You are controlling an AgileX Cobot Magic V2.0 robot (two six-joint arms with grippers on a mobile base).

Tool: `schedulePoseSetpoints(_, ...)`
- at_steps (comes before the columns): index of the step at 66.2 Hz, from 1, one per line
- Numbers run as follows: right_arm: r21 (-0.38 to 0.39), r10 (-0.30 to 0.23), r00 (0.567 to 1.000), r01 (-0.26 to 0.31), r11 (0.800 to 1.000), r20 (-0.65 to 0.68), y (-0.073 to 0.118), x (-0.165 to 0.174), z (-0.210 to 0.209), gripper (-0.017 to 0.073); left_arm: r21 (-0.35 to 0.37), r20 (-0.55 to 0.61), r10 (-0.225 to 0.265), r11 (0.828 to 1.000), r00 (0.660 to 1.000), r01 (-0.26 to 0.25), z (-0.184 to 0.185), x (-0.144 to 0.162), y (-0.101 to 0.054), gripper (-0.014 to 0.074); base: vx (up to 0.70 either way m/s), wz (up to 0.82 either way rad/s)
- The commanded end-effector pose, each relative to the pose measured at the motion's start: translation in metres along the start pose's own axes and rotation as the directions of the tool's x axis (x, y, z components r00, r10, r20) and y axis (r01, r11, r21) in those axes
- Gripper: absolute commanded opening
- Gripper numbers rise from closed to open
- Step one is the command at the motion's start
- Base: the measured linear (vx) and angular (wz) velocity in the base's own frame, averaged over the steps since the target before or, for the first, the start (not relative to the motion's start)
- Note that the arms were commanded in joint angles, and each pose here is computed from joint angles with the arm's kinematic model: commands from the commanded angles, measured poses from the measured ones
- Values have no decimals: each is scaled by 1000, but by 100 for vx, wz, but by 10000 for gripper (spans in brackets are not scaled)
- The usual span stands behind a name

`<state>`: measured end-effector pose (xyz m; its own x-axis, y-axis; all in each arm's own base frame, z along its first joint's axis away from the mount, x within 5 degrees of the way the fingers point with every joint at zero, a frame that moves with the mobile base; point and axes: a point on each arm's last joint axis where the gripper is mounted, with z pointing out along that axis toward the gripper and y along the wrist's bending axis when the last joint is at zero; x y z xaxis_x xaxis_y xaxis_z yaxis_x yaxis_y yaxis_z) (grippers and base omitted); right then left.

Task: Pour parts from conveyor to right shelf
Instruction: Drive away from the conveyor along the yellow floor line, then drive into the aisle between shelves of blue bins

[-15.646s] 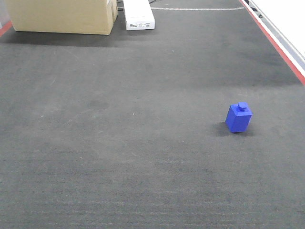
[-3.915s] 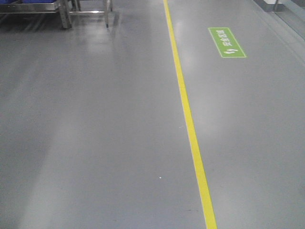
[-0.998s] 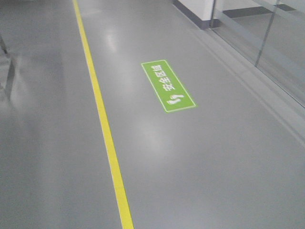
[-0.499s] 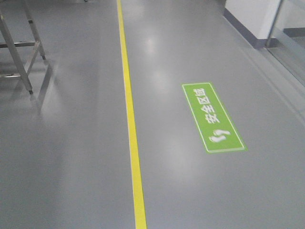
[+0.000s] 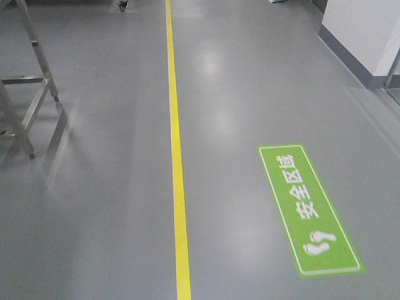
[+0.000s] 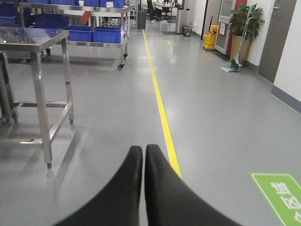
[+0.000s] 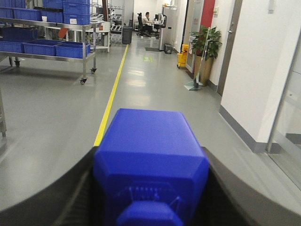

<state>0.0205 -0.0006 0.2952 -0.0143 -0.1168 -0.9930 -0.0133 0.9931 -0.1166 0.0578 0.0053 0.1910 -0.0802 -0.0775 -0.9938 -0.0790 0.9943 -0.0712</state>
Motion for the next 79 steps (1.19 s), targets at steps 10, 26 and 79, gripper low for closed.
schedulePoseSetpoints(10, 16, -12, 997, 11, 1000, 82, -2, -15, 0, -5, 27, 76, -5, 1000, 997, 3, -1, -14, -3, -6, 80, 0)
schedulePoseSetpoints(26, 16, -12, 997, 11, 1000, 82, -2, -14, 0, -5, 27, 76, -5, 1000, 997, 3, -1, -14, -3, -6, 81, 8)
schedulePoseSetpoints(79, 16, -13, 997, 12, 1000, 82, -2, -14, 0, -5, 27, 77, -5, 1000, 997, 3, -1, -14, -3, -6, 82, 12)
